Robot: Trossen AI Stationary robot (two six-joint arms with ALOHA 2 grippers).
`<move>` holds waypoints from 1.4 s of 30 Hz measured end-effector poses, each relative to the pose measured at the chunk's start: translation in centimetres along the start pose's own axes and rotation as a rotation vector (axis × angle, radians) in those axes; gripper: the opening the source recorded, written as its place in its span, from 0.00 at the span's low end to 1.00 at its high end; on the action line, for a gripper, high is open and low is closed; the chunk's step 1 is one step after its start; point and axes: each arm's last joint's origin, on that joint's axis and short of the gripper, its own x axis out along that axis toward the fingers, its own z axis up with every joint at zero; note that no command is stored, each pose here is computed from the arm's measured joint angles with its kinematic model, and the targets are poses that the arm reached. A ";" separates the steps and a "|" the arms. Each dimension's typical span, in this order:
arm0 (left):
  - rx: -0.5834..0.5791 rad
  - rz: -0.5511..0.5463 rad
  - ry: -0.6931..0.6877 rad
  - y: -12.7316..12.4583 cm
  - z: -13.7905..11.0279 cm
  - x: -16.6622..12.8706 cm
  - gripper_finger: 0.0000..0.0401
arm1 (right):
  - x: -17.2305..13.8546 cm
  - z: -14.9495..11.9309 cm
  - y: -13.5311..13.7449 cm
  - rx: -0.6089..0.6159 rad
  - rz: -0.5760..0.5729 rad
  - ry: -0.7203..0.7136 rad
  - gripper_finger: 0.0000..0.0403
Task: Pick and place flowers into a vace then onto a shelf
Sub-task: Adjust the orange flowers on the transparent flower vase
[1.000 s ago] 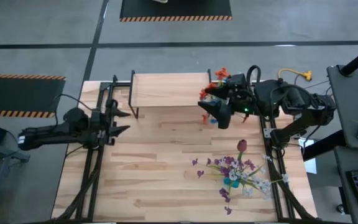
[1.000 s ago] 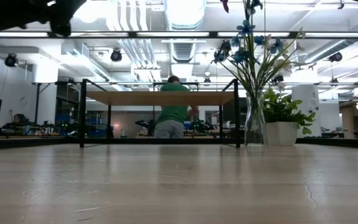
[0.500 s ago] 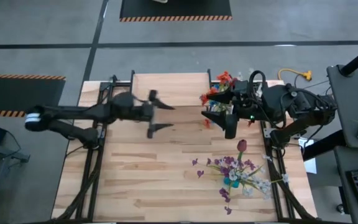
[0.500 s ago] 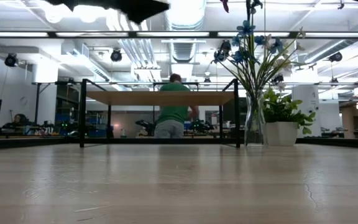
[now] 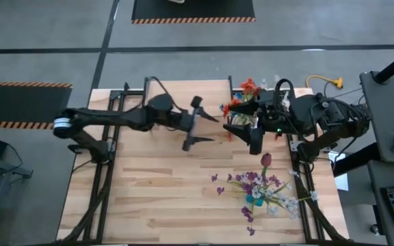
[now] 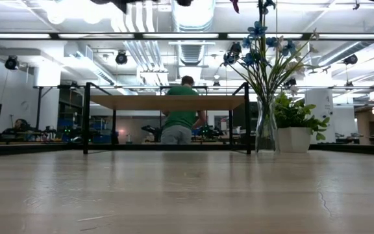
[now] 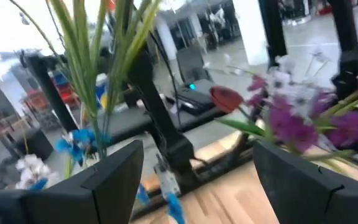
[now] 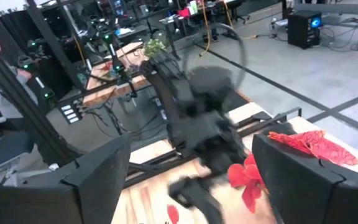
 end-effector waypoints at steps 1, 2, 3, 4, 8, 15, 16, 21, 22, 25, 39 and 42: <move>0.014 0.009 -0.028 0.2 -0.4 0.7 0.71 | 0.0 0.0 0.0 0.000 0.002 0.000 0.82; 0.029 0.019 -0.054 0.4 -0.6 1.3 0.71 | -0.1 0.1 0.1 -0.003 0.006 -0.001 0.82; 0.048 0.022 -0.076 0.5 -0.9 1.9 0.71 | -0.2 0.2 0.1 -0.009 0.013 -0.002 0.82; 0.060 0.022 -0.093 0.6 -1.2 2.4 0.71 | -0.3 0.3 0.2 -0.013 0.023 -0.006 0.82; 0.082 0.005 -0.110 1.1 -2.7 5.0 0.71 | -1.0 0.9 0.4 -0.028 0.053 -0.020 0.82; 0.084 -0.021 -0.162 2.9 -2.4 9.0 0.71 | -2.0 1.4 1.1 -0.073 0.095 -0.034 0.82; 0.080 -0.037 -0.157 3.1 -2.4 9.5 0.71 | -2.1 1.4 1.1 -0.078 0.097 -0.033 0.82; 0.051 -0.077 -0.107 4.0 -2.6 11.7 0.71 | -2.4 1.4 1.2 -0.103 0.103 -0.021 0.82; 0.046 -0.081 -0.093 4.2 -2.5 12.0 0.71 | -2.4 1.3 1.1 -0.106 0.101 -0.017 0.82; 0.046 -0.092 -0.066 4.5 -2.1 12.4 0.70 | -2.6 1.3 1.0 -0.113 0.102 -0.003 0.82; 0.063 -0.085 -0.058 4.9 -1.6 11.7 0.68 | -3.7 1.6 0.7 -0.108 0.162 0.010 0.82; 0.064 -0.073 -0.055 5.2 -1.4 11.6 0.68 | -3.7 1.6 0.7 -0.114 0.170 0.013 0.82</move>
